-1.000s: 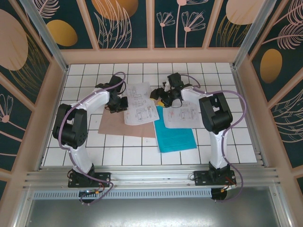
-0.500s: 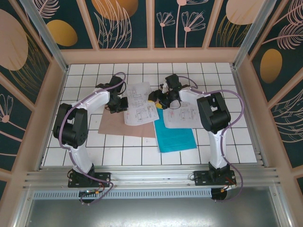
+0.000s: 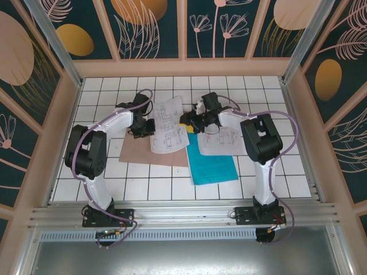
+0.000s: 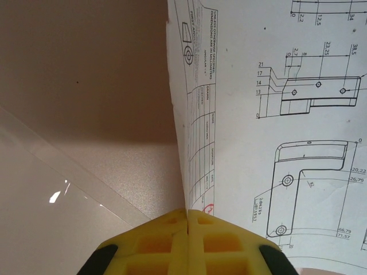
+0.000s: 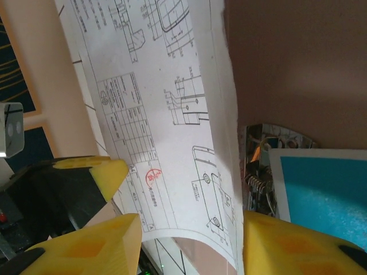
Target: Put the files into the folder
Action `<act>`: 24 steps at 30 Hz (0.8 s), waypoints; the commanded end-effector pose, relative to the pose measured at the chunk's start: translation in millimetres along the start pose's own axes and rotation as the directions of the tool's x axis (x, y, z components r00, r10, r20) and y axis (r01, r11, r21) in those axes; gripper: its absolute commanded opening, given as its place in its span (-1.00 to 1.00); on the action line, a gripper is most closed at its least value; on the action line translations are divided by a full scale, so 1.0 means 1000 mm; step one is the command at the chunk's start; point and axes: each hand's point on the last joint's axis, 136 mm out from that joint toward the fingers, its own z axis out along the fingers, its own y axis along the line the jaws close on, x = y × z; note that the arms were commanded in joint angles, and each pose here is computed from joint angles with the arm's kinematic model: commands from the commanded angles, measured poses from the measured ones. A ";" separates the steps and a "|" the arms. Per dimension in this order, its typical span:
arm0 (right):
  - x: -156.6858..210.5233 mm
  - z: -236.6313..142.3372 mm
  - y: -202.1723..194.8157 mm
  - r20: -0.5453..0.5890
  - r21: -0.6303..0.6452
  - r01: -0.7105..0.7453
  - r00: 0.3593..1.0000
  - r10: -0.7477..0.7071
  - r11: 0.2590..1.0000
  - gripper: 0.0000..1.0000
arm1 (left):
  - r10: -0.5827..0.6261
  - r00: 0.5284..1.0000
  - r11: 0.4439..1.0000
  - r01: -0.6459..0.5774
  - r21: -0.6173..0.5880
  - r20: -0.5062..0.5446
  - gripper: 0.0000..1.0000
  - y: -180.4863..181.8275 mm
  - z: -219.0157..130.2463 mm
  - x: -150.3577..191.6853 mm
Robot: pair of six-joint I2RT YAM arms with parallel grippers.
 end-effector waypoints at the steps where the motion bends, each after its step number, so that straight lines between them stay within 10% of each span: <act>1: 0.013 -0.002 0.014 -0.020 -0.012 0.059 0.998 -0.060 0.998 -0.02 | -0.001 1.000 1.000 0.001 -0.003 -0.005 -1.00 0.004 0.006 0.000; 24: 0.011 0.023 -0.018 -0.049 0.175 0.105 0.994 -0.098 0.979 -0.51 | 0.022 1.000 1.000 -0.022 0.022 0.018 -1.00 0.002 0.006 0.001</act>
